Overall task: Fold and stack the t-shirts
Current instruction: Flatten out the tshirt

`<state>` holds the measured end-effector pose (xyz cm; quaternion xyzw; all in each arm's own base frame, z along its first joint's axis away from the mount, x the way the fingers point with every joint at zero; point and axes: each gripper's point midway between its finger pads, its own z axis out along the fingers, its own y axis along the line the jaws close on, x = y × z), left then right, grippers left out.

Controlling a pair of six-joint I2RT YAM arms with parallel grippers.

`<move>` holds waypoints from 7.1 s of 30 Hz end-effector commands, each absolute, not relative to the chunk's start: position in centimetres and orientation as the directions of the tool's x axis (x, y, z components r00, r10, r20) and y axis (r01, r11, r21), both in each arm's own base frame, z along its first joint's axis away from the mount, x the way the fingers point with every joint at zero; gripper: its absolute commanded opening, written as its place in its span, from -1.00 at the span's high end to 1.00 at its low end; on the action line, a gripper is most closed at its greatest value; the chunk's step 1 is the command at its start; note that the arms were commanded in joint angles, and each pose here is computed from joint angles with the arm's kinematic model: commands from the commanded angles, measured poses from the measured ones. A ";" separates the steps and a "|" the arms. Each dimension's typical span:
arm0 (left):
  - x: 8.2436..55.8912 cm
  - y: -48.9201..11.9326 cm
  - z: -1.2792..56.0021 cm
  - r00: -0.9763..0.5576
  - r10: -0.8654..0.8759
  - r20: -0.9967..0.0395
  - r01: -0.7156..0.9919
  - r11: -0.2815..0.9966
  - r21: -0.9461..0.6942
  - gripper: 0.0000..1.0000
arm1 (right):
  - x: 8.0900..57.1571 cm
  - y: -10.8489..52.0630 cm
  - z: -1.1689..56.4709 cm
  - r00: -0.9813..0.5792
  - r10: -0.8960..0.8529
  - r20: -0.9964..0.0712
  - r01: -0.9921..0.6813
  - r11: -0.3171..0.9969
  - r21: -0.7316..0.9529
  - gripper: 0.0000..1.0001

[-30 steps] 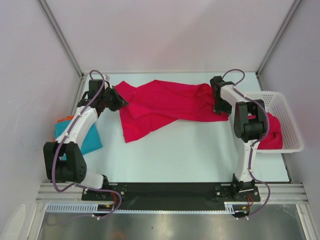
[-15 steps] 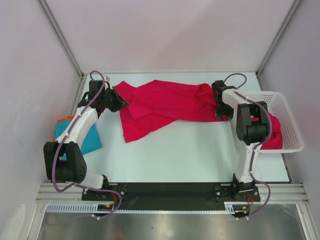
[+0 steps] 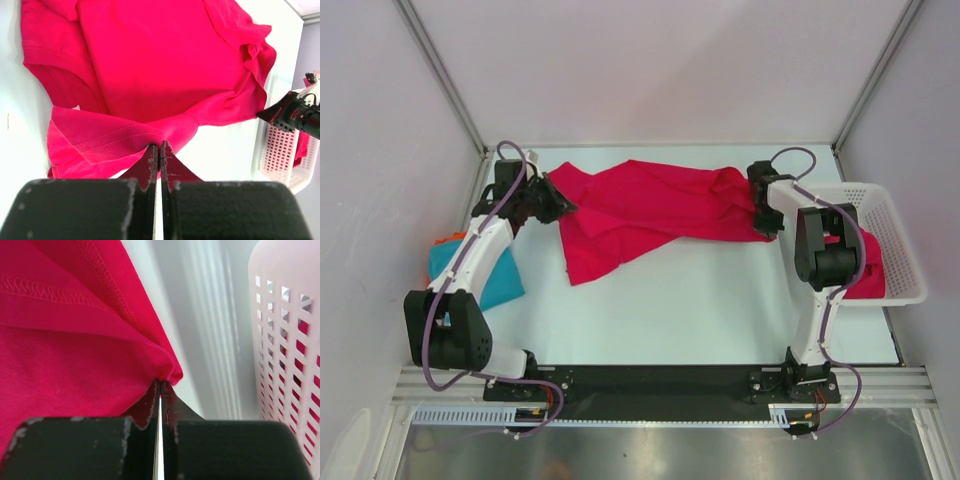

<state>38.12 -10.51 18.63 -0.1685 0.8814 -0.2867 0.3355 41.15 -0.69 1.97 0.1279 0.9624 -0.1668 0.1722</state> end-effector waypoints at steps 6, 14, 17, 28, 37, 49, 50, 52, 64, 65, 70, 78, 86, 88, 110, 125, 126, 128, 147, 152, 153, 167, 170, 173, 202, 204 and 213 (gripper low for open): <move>37.7 -9.5 26.0 -0.645 -0.469 -0.604 -0.003 0.792 -0.611 1.00 | 41.9 1.5 12.2 -0.819 0.161 -0.551 0.290 0.945 -0.155 1.00; 33.8 -9.9 35.6 -0.548 -0.495 -0.675 0.098 0.763 -0.639 1.00 | 39.5 3.9 27.4 -0.608 0.215 -0.764 0.281 0.959 0.046 1.00; 30.7 -10.2 39.4 -0.498 -0.521 -0.693 0.147 0.737 -0.660 1.00 | 36.4 4.8 33.7 -0.500 0.221 -0.838 0.244 0.964 0.109 1.00; 15.7 -8.8 50.6 -0.211 -0.628 -0.749 0.286 0.693 -0.661 0.99 | 24.8 5.4 47.5 -0.252 0.322 -0.913 0.069 0.947 0.315 1.00; 24.1 -8.0 50.3 -0.234 -0.565 -0.791 0.210 0.765 -0.609 1.00 | 32.6 8.1 46.1 -0.285 0.258 -0.923 0.089 0.966 0.242 1.00; 51.4 -8.1 48.2 -0.551 -0.640 -0.535 0.302 0.445 -0.843 1.00 | 52.8 1.7 42.9 -0.262 0.394 -0.881 0.194 0.916 0.352 1.00; 52.8 -7.3 47.4 -0.545 -0.658 -0.520 0.280 0.442 -0.852 1.00 | 52.7 1.2 42.8 -0.261 0.405 -0.877 0.195 0.911 0.363 1.00; 52.8 -6.2 48.9 -0.496 -0.683 -0.536 0.305 0.441 -0.844 1.00 | 52.6 0.2 42.2 -0.259 0.393 -0.882 0.213 0.914 0.345 1.00; 37.6 -1.9 63.1 -0.004 -0.603 -0.797 0.403 0.729 -0.554 1.00 | 42.8 -2.1 52.7 -0.066 0.324 -0.944 0.175 0.935 0.308 1.00; 37.5 -2.2 62.5 -0.019 -0.593 -0.805 0.398 0.734 -0.550 1.00 | 43.0 -2.1 51.6 -0.103 0.319 -0.942 0.183 0.937 0.298 1.00; 40.9 -2.6 49.4 -0.313 -0.577 -0.754 0.269 0.708 -0.653 1.00 | 43.5 -0.6 39.7 -0.433 0.296 -0.851 0.219 0.951 0.220 1.00; 35.9 -4.8 31.4 -0.563 -0.528 -0.635 0.104 0.718 -0.689 1.00 | 38.9 4.4 25.1 -0.660 0.263 -0.704 0.170 0.965 0.201 1.00; 31.9 -5.9 27.0 -0.617 -0.509 -0.600 0.080 0.718 -0.692 1.00 | 34.6 8.6 19.9 -0.756 0.161 -0.634 0.110 0.987 0.118 1.00; 31.7 -6.1 28.1 -0.613 -0.501 -0.611 0.103 0.716 -0.690 1.00 | 34.5 9.0 20.3 -0.757 0.147 -0.636 0.113 0.989 0.094 1.00; 46.7 -2.3 28.2 -0.608 -0.526 -0.595 0.054 0.720 -0.691 1.00 | 50.8 7.1 30.5 -0.525 0.326 -0.786 0.239 0.943 0.232 1.00; 36.1 -10.2 39.9 -0.578 -0.433 -0.692 0.491 0.493 -0.718 1.00 | 41.5 6.9 32.0 -0.501 0.305 -0.810 0.222 0.950 0.221 1.00; 33.7 -10.7 42.0 -0.534 -0.424 -0.732 0.543 0.492 -0.681 1.00 | 40.3 7.5 32.0 -0.506 0.285 -0.814 0.206 0.956 0.207 1.00; 30.0 -11.5 45.3 -0.470 -0.420 -0.776 0.608 0.484 -0.630 1.00 | 37.4 7.0 33.7 -0.474 0.275 -0.836 0.204 0.959 0.199 1.00; 20.3 -12.9 51.0 -0.255 -0.526 -0.811 0.635 0.542 -0.551 1.00 | 25.0 7.7 47.0 -0.284 0.349 -0.893 0.006 0.932 0.362 1.00; 30.0 -12.1 51.3 -0.400 -0.539 -0.741 0.553 0.503 -0.664 1.00 | 32.1 10.0 45.5 -0.302 0.288 -0.909 0.015 0.954 0.298 1.00; 31.9 -11.7 51.4 -0.404 -0.544 -0.735 0.542 0.505 -0.672 1.00 | 33.7 9.3 45.2 -0.300 0.293 -0.908 0.043 0.955 0.294 1.00; 59.2 -4.2 45.9 -0.515 -0.715 -0.472 0.466 0.228 -0.855 0.99 | 57.2 7.5 41.4 -0.300 0.502 -0.812 0.001 0.851 0.526 1.00; 58.1 -3.2 47.5 -0.469 -0.704 -0.534 0.508 0.280 -0.815 1.00 | 57.0 6.2 43.1 -0.252 0.521 -0.816 -0.026 0.839 0.544 1.00; 53.4 -3.5 54.4 -0.291 -0.663 -0.690 0.635 0.406 -0.657 1.00 | 54.0 5.2 48.1 -0.176 0.509 -0.843 -0.073 0.847 0.527 1.00; 35.0 -8.8 25.7 -0.684 -0.544 -0.486 0.234 0.467 -0.853 1.00 | 37.8 15.5 17.8 -0.816 0.176 -0.550 -0.004 0.951 0.310 1.00; 32.2 -9.4 25.8 -0.692 -0.535 -0.485 0.229 0.474 -0.850 1.00 | 36.2 16.2 17.7 -0.829 0.152 -0.538 -0.013 0.957 0.291 1.00; 28.2 -9.6 27.0 -0.681 -0.515 -0.520 0.224 0.530 -0.818 1.00 | 30.8 15.4 18.2 -0.846 0.147 -0.512 0.019 0.969 0.248 1.00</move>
